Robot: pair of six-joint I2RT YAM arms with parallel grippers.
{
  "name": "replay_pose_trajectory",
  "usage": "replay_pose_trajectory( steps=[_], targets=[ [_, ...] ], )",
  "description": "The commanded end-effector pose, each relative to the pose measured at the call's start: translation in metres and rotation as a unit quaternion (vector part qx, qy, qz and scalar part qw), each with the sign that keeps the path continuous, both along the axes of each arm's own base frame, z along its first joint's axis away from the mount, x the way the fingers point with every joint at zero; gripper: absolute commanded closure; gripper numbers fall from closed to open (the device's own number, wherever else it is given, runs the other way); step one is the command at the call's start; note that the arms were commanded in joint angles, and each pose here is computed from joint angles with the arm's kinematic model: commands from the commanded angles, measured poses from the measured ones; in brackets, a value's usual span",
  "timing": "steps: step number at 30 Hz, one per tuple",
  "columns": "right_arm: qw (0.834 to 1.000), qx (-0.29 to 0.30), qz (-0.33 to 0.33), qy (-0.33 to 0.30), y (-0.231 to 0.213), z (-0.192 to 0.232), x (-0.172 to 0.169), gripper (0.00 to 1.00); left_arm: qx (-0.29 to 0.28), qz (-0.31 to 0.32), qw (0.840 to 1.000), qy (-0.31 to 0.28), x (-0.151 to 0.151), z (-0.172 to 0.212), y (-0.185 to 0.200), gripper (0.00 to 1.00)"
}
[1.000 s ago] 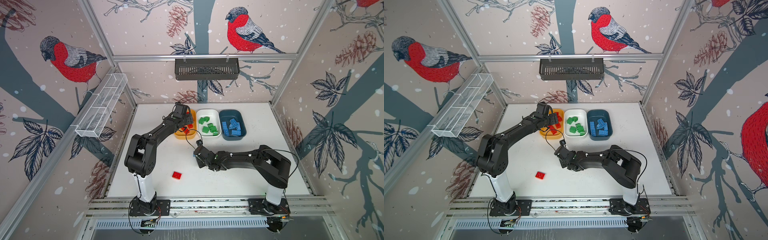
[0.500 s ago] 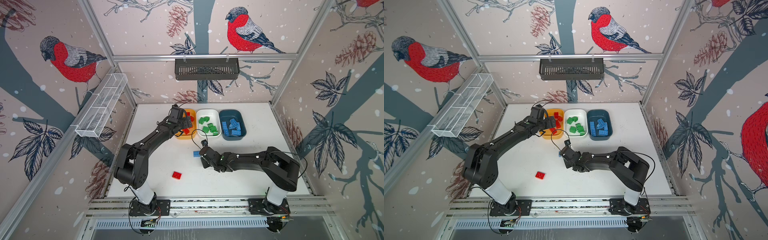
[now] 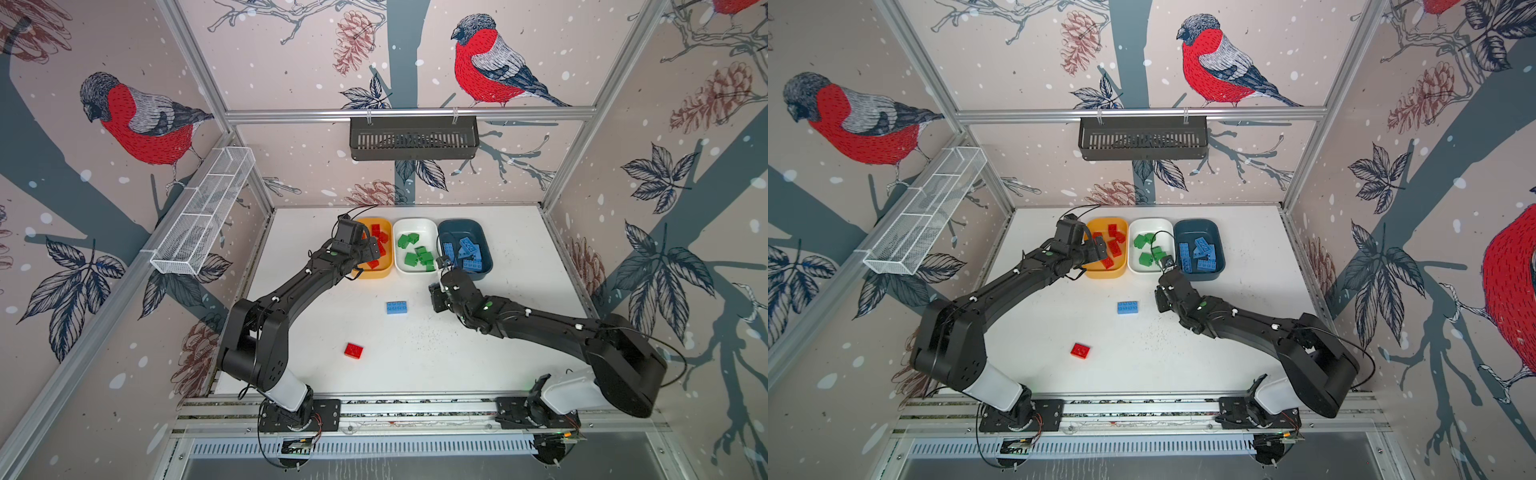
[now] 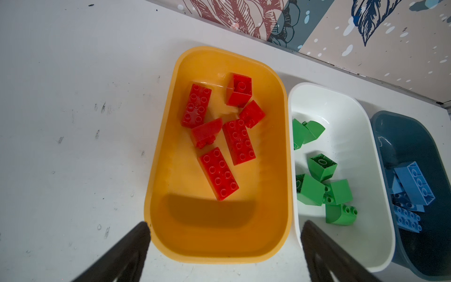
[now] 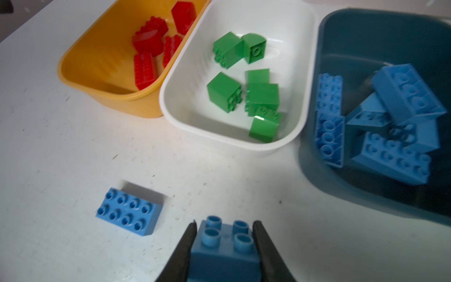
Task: Sort the legos into containers by color
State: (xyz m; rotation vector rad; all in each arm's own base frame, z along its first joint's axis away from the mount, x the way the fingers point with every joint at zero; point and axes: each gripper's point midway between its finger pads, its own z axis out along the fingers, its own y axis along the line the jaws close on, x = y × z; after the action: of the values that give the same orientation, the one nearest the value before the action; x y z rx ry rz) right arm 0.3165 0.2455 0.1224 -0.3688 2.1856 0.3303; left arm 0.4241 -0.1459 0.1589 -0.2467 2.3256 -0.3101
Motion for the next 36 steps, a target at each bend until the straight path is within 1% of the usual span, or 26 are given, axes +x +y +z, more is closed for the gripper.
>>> replay_pose_trajectory(
  steps=[1,5,8,14,18,25,29,31,36],
  targets=[
    [0.999,0.022,-0.001,-0.034,-0.011,0.022,0.02,0.71,-0.008,0.006,1.0,-0.008,0.001,0.005,0.001,0.03],
    [0.997,0.023,-0.051,-0.049,-0.044,0.032,0.053,0.7,-0.005,0.01,1.0,-0.004,-0.001,0.002,0.003,0.03],
    [0.996,0.018,-0.076,-0.045,-0.062,0.03,0.073,0.7,-0.003,0.013,1.0,-0.003,-0.002,0.001,0.005,0.03],
    [0.994,-0.019,-0.104,-0.026,-0.081,0.015,0.108,0.68,0.0,0.02,1.0,0.0,-0.004,-0.001,0.008,0.03],
    [0.991,-0.04,-0.124,-0.011,-0.09,0.005,0.131,0.65,0.004,0.022,1.0,0.007,-0.007,-0.004,0.009,0.03],
    [0.989,-0.05,-0.136,-0.005,-0.087,0.001,0.165,0.5,0.026,0.026,0.999,0.035,-0.03,-0.017,0.022,0.03],
    [0.991,-0.043,-0.126,-0.005,-0.078,0.004,0.177,0.42,0.041,0.035,0.997,0.054,-0.049,-0.025,0.034,0.03],
    [0.992,-0.037,-0.119,-0.01,-0.074,0.011,0.178,0.37,0.04,0.032,0.997,0.064,-0.057,-0.027,0.035,0.03],
    [0.995,-0.016,-0.096,-0.034,-0.06,0.035,0.165,0.24,0.038,0.029,0.992,0.118,-0.098,-0.05,0.041,0.03]
  ],
)
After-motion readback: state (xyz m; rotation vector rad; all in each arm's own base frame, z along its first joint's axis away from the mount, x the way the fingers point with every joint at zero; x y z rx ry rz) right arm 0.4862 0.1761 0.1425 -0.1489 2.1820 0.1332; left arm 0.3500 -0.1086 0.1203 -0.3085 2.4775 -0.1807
